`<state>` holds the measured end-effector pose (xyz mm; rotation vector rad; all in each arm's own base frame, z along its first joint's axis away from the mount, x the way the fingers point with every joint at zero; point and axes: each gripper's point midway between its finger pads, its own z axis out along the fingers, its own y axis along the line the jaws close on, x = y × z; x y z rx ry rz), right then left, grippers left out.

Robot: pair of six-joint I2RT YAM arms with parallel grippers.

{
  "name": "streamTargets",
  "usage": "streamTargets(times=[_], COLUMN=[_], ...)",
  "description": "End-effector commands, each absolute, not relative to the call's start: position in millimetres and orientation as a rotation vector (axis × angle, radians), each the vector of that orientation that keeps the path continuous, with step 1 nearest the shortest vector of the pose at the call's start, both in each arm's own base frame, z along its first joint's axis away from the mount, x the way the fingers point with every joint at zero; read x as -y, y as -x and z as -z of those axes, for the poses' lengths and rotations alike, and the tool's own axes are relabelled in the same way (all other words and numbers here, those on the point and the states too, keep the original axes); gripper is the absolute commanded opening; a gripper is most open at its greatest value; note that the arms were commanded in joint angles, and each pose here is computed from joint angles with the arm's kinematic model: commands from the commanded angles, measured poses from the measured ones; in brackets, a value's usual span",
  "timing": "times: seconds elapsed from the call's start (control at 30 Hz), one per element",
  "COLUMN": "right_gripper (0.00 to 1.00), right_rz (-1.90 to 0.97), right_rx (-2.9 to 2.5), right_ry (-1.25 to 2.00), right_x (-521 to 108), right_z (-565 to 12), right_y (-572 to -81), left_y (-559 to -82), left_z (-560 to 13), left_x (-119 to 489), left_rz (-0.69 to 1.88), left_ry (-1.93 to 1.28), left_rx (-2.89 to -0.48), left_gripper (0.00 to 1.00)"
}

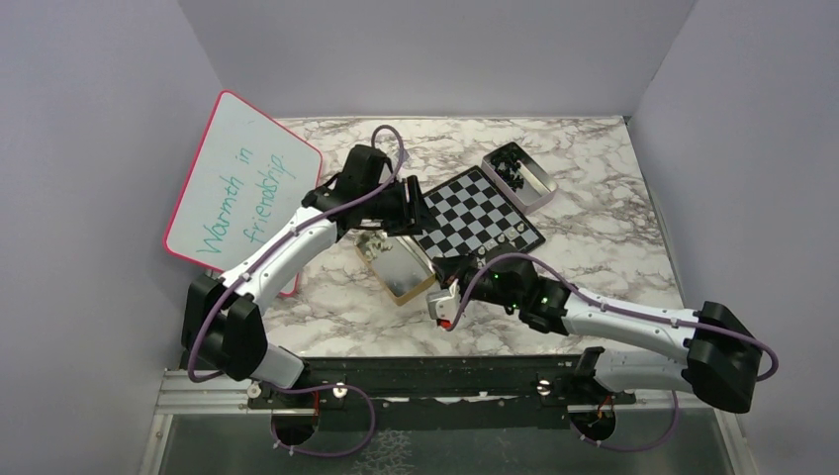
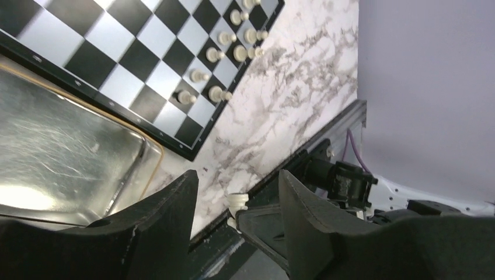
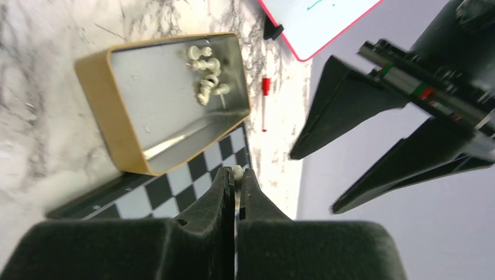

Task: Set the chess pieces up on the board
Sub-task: Place the chess piece on the chessboard.

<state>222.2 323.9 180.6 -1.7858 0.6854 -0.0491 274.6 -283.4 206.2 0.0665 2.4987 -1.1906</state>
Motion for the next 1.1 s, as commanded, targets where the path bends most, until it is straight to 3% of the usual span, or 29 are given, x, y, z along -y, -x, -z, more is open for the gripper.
streamTargets(times=[0.0, 0.27, 0.4, 0.67, 1.07], right_gripper=[0.01, 0.01, 0.01, 0.01, 0.01], right_rz=[-0.183, -0.411, -0.486, -0.610, -0.490], right_rx=[-0.883, -1.267, -1.465, -1.601, -1.745], right_ry=[1.581, 1.160, 0.955, 0.648, 0.460], right_x=[-323.1, -311.1, -302.4, -277.7, -253.4], right_z=[-191.1, -205.4, -192.7, -158.8, -111.4], right_y=[-209.1, -218.1, -224.0, -218.5, -237.1], left_y=[-313.3, -338.8, -331.4, -305.6, -290.0], left_z=[-259.4, -275.6, -261.3, -213.0, -177.5], left_x=[265.7, 220.3, 200.0, 182.0, 159.9], left_rz=[1.025, 0.693, 0.587, 0.522, 0.385], left_ry=[-0.081, -0.126, -0.131, -0.190, -0.334], left_rx=[-2.250, -2.071, -2.065, -2.121, -2.143], left_gripper=[0.56, 0.68, 0.98, 0.99, 0.99])
